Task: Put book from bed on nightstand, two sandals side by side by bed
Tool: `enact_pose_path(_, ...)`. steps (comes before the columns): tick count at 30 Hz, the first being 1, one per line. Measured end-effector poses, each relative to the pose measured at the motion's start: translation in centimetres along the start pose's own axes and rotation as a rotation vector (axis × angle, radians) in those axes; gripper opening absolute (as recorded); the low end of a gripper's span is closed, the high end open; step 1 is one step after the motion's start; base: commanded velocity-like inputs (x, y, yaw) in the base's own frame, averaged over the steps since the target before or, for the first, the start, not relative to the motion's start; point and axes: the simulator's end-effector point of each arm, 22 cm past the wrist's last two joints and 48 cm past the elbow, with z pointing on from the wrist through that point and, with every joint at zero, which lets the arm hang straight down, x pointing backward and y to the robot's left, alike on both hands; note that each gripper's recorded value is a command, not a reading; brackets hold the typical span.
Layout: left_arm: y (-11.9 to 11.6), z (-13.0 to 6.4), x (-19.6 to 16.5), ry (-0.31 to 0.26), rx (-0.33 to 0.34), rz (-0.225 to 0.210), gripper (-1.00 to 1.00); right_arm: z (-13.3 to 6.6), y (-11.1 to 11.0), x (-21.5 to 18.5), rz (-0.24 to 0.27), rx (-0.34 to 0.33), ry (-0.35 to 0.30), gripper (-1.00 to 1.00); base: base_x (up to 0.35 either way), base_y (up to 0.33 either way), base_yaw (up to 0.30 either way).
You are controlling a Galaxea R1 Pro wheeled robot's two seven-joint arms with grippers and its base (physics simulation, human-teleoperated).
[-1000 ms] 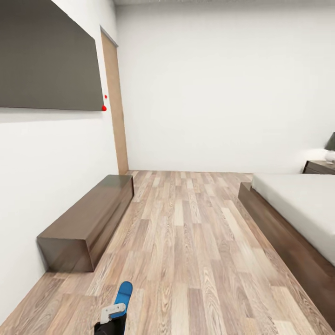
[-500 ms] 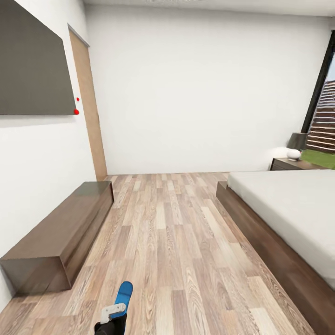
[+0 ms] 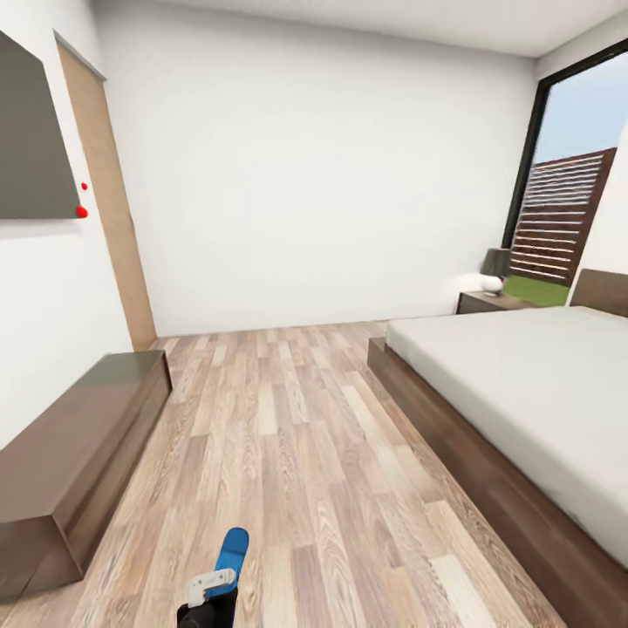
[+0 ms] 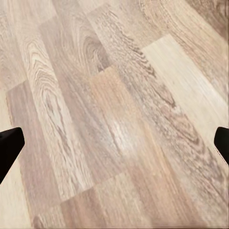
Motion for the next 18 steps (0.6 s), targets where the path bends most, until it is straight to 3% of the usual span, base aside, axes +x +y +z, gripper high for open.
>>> enact_pose_path(18, -0.09, -0.10, -0.44, -0.010, 0.002, 0.001, -1.00, -0.04, 0.11, -0.33, -0.002, -0.003, -0.008, 1.00, 0.000, 0.000, -0.300)
